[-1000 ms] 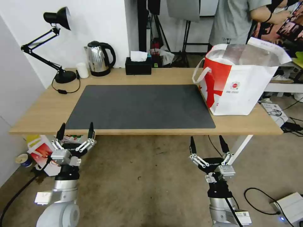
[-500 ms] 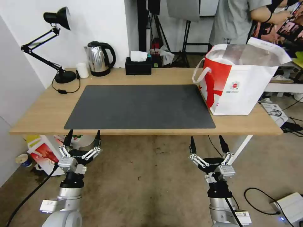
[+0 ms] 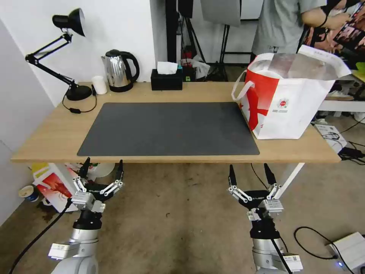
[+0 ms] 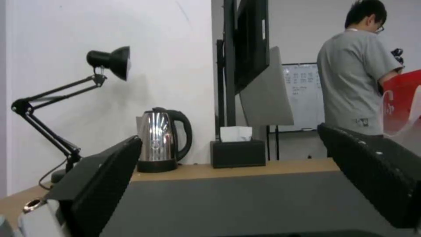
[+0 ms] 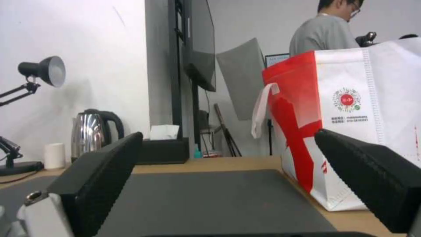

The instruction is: Pick up the trash from the table and place it into the takeout bag.

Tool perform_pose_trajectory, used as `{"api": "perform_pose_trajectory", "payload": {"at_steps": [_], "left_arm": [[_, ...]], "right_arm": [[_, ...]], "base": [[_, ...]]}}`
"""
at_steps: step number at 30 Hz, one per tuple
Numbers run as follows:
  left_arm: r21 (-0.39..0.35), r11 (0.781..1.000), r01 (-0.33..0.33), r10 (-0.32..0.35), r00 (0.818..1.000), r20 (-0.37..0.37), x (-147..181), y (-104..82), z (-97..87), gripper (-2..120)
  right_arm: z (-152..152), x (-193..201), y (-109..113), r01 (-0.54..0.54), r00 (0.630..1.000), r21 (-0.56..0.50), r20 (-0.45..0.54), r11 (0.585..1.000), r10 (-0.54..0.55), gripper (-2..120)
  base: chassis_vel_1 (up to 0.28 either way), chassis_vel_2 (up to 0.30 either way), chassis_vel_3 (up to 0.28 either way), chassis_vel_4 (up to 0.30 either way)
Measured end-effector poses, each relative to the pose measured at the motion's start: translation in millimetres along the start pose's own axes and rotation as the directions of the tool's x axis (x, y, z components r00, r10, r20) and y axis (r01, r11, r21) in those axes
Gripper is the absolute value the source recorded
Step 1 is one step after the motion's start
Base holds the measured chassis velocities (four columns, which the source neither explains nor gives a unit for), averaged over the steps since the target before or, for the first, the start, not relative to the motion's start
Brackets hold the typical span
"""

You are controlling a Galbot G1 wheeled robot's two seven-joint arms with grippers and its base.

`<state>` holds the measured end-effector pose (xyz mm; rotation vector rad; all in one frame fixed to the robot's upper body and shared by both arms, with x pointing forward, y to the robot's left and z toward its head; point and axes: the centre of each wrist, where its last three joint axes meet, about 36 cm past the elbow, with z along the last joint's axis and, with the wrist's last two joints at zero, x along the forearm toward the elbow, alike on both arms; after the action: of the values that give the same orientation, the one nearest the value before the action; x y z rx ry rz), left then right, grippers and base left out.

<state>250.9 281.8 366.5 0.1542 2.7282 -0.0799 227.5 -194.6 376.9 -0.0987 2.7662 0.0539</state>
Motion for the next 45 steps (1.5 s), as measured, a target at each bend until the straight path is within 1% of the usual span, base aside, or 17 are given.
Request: {"api": "perform_pose_trajectory", "payload": {"at_steps": [7,9,17,21,31,45], "left_arm": [[0.002,1.0,-0.006,0.006,1.0,-0.006,3,0.0,5.1,100],[0.005,1.0,-0.011,0.011,1.0,-0.01,6,-0.8,11.4,100],[0.01,1.0,-0.014,0.015,1.0,-0.006,4,-2.5,13.6,100],[0.016,1.0,-0.009,0.009,1.0,-0.013,7,-4.5,19.2,100],[0.018,1.0,-0.001,0.002,1.0,-0.015,9,-6.2,24.8,100],[0.017,1.0,0.014,-0.014,1.0,-0.006,17,-9.8,29.3,100]], "right_arm": [[0,0,0,0.0,1.0,0.0,0.0,1.0,0.0,100],[0,0,0,0.0,1.0,0.0,0.0,1.0,0.0,100],[0,0,0,0.0,1.0,0.0,0.0,1.0,0.0,100],[0,0,0,0.0,1.0,0.0,0.0,1.0,0.0,100],[0,0,0,0.0,1.0,0.0,0.0,1.0,0.0,100],[0,0,0,0.0,1.0,0.0,0.0,1.0,0.0,100]], "base": [[0.0,0.0,0.0,0.0],[0.0,0.0,0.0,0.0],[0.0,0.0,0.0,0.0],[0.0,0.0,0.0,0.0],[0.0,0.0,0.0,0.0],[0.0,0.0,0.0,0.0]]}}
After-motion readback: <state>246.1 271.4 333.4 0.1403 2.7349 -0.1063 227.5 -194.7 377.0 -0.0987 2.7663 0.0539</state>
